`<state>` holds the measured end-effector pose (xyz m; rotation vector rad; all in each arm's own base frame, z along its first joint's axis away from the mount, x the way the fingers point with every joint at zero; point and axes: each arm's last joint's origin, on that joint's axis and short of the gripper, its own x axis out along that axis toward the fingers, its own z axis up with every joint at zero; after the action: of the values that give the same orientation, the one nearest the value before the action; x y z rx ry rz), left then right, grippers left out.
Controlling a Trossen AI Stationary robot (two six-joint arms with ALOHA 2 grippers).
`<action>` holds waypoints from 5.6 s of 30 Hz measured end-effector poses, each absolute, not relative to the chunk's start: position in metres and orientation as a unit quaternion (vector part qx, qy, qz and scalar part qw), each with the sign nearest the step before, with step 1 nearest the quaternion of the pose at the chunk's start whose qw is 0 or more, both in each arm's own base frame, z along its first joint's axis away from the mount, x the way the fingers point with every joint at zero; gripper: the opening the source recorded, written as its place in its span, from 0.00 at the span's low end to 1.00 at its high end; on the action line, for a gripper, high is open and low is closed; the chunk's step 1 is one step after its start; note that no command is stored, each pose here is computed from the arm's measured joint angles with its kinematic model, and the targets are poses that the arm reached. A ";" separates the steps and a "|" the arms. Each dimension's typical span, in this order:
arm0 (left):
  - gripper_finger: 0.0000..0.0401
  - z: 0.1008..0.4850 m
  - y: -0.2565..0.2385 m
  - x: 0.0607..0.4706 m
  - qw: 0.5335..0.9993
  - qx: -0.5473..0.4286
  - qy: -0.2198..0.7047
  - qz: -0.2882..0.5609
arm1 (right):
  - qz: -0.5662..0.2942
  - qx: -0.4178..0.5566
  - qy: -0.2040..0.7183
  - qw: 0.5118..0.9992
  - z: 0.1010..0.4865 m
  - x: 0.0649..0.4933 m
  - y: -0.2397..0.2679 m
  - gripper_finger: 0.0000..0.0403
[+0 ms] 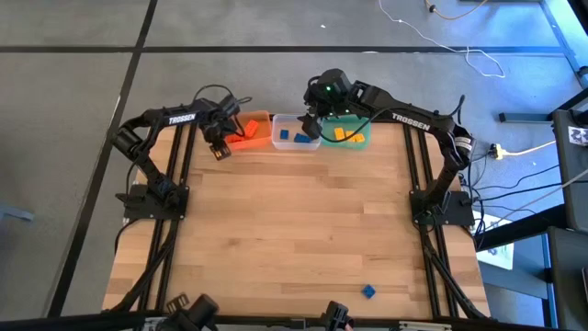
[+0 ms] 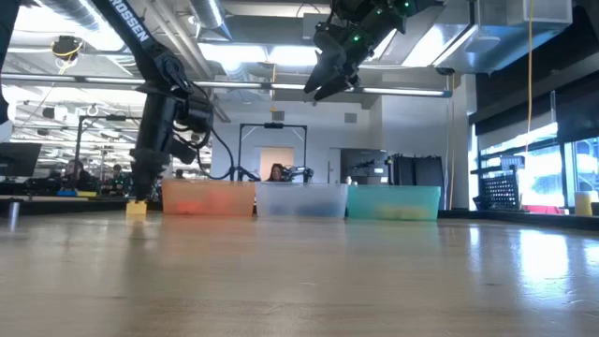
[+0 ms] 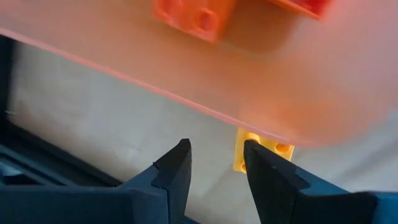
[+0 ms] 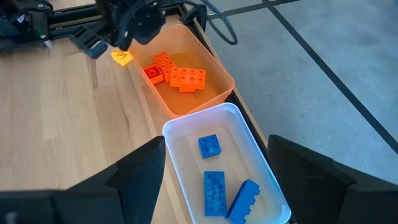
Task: Sort & place blocks by color
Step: Put the yellow game piece into the green bin
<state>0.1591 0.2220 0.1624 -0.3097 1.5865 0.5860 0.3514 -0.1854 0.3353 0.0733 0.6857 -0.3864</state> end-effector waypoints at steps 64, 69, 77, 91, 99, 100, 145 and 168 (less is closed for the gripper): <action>0.35 0.162 0.171 0.180 0.666 -0.166 0.692 0.224 | -0.188 0.041 0.342 0.920 0.334 0.350 -0.185 0.70; 0.32 0.163 0.172 0.178 0.651 -0.157 0.700 0.246 | -0.188 0.042 0.342 0.920 0.334 0.350 -0.185 0.70; 0.29 0.166 0.167 0.173 0.615 -0.198 0.715 0.267 | -0.188 0.042 0.341 0.920 0.334 0.350 -0.185 0.70; 0.29 0.166 0.162 0.175 0.638 -0.262 0.695 0.202 | -0.144 0.024 0.349 0.926 0.333 0.350 -0.182 0.70; 0.29 0.166 0.161 0.176 0.641 -0.275 0.689 0.198 | -0.057 0.037 0.335 0.940 0.333 0.352 -0.177 0.70; 0.29 0.166 0.162 0.176 0.639 -0.279 0.688 0.202 | -0.060 0.042 0.333 0.940 0.333 0.352 -0.177 0.70; 0.41 0.166 0.153 0.199 0.646 -0.339 0.619 0.290 | -0.062 0.043 0.328 0.942 0.334 0.353 -0.177 0.70; 0.58 0.164 0.161 0.200 0.681 -0.153 0.657 0.287 | -0.062 0.043 0.328 0.942 0.334 0.353 -0.177 0.70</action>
<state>0.2004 0.1611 0.1639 -0.3440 1.4737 0.6437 0.3527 -0.1774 0.3341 0.0881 0.6699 -0.1264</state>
